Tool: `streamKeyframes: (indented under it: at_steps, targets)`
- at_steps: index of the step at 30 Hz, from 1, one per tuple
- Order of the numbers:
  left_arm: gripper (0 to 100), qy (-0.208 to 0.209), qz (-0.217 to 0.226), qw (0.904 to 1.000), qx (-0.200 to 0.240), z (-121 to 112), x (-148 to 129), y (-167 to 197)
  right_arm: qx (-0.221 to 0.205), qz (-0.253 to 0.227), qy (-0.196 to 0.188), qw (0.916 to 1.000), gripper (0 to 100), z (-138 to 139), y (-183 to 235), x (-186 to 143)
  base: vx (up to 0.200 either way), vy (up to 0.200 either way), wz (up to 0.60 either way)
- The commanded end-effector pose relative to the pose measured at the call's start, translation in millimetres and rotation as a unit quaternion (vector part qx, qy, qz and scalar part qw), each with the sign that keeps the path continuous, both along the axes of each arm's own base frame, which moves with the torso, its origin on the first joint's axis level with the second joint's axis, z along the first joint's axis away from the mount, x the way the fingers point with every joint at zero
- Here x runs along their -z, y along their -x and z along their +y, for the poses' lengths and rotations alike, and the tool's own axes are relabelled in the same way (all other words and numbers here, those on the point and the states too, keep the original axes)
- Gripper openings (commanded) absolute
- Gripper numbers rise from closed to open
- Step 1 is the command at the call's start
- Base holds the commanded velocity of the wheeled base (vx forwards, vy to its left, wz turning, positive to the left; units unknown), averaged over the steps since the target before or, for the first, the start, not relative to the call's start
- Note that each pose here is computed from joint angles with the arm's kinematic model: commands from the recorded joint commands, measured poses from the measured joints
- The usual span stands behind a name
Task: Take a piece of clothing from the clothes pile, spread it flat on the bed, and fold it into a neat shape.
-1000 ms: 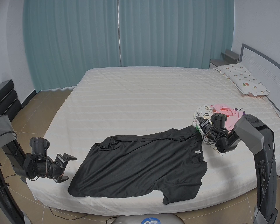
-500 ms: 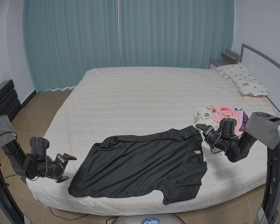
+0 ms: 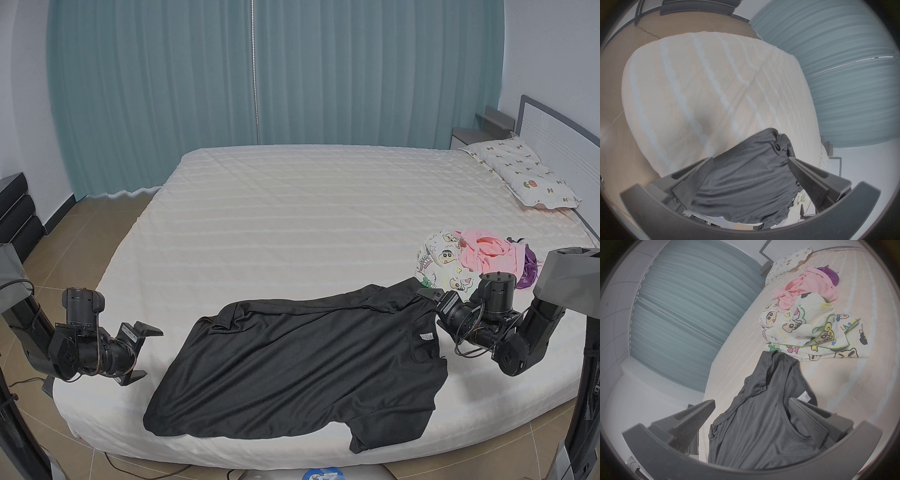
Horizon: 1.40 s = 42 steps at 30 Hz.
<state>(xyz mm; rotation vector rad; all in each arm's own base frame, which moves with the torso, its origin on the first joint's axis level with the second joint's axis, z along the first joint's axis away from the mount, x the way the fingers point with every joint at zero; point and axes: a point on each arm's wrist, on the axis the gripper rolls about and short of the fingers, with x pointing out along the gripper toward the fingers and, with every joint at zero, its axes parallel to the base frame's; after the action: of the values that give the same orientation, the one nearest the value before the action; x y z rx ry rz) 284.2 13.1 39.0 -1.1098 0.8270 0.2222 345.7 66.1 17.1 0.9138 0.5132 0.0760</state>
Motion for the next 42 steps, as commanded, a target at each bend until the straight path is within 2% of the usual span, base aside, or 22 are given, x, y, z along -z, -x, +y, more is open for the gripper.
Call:
streamKeyframes:
  at_steps: [1,2,6,11,15,22,27,39,42]
  targets:
    - [100,-0.013,-0.034,0.9993,0.009,-15,-12,-19,-0.005,0.013,0.002,0.9999,100,4,2,9,0.0,0.0,0.0]
    - [100,-0.014,-0.034,0.9993,0.01,-16,-12,-20,-0.006,0.013,0.002,0.9999,100,4,2,9,0.0,0.0,0.0]
    - [100,-0.039,-0.042,0.9981,0.023,-42,-8,-65,-0.015,0.014,0.002,0.9998,100,10,7,11,0.0,0.0,0.0]
    - [100,-0.051,-0.028,0.9968,0.055,-72,-4,-112,-0.017,0.006,0.002,0.9998,100,10,13,16,0.0,0.0,0.0]
    - [100,-0.08,-0.022,0.9938,0.075,-94,3,-146,-0.019,0.005,0.003,0.9998,100,11,15,18,0.0,0.0,0.0]
    - [100,-0.123,0.008,0.9875,0.098,-123,25,-159,-0.022,0.004,0.004,0.9997,100,13,15,18,0.0,0.0,0.0]
    - [100,-0.129,0.008,0.9855,0.111,-132,27,-158,-0.022,0.004,0.004,0.9997,100,12,15,18,0.0,0.0,0.0]
    - [100,-0.152,0.002,0.9841,0.092,-135,32,-165,-0.021,0.004,0.003,0.9998,100,12,15,18,0.0,0.0,0.0]
    - [100,-0.167,0.027,0.9819,0.085,-132,33,-161,-0.021,0.002,0.003,0.9998,100,12,15,17,0.0,0.0,0.0]
